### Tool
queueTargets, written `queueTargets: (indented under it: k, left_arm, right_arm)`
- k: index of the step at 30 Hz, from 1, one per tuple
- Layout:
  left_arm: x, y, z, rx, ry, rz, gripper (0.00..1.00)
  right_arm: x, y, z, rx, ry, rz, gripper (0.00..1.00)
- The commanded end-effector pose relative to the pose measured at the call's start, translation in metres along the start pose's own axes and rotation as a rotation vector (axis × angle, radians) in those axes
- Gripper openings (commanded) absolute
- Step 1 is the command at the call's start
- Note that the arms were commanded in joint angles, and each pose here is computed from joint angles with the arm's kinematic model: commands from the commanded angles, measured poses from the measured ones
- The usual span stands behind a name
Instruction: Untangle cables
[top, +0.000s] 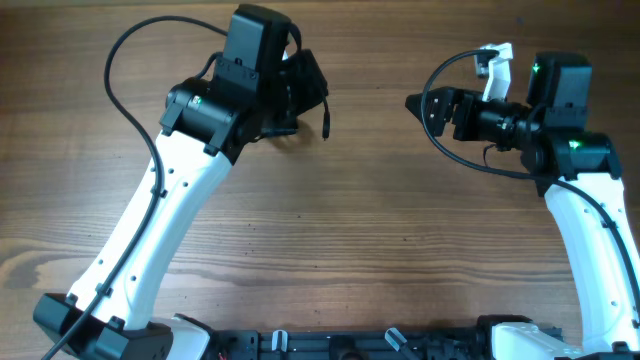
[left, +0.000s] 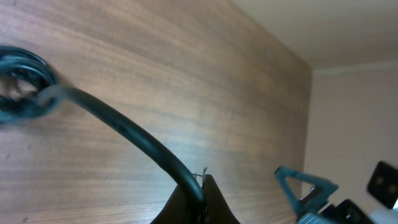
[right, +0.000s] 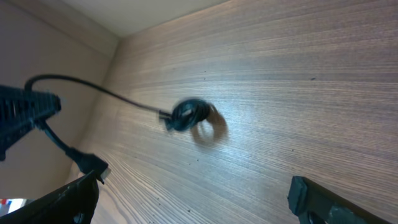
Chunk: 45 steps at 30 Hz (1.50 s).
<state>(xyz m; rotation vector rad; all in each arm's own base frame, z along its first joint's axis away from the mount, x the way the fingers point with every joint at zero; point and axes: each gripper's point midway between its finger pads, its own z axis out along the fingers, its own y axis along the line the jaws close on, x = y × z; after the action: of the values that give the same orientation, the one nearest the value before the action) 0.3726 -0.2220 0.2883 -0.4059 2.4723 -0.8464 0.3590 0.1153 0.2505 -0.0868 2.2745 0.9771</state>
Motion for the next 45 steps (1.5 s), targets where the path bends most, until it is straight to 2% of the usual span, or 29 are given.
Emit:
queueTargets:
  k: [1,9,12,18,20,23,26,34,45]
  left_arm:
    - [0.007,-0.001,0.001,0.005,0.034,0.040,0.04]
    - [0.006,-0.009,0.008,0.029,0.026,0.052,0.04]
    - [0.007,-0.040,0.008,0.144,0.016,0.094,0.04]
    - [0.013,-0.114,-0.012,0.499,0.078,0.137,0.04]
    - [0.012,-0.127,-0.019,0.567,0.093,0.125,0.04]
    - [0.009,-0.124,-0.019,0.563,0.092,0.107,0.04]
    - [0.005,-0.099,-0.010,0.466,0.105,0.050,0.04]
    - [0.007,0.032,0.040,-0.050,0.125,-0.140,0.04]
    - [0.041,0.177,0.104,-0.465,0.228,-0.244,0.04]
  right_arm:
    - [-0.008,0.004,-0.001,0.002,-0.012,-0.005,1.00]
    - [-0.008,0.001,-0.001,0.016,-0.015,-0.004,1.00]
    - [-0.010,0.001,-0.001,0.018,-0.020,-0.006,1.00]
    - [-0.015,0.003,-0.001,0.012,-0.042,-0.025,1.00]
    - [-0.016,0.002,-0.001,0.014,-0.043,-0.026,1.00]
    - [-0.016,0.001,-0.001,0.024,-0.044,-0.025,1.00]
    - [-0.015,0.000,-0.001,0.028,-0.043,-0.023,1.00]
    - [-0.015,-0.009,-0.001,0.077,-0.045,-0.013,1.00]
    - [-0.011,-0.014,-0.002,0.103,-0.034,-0.002,1.00]
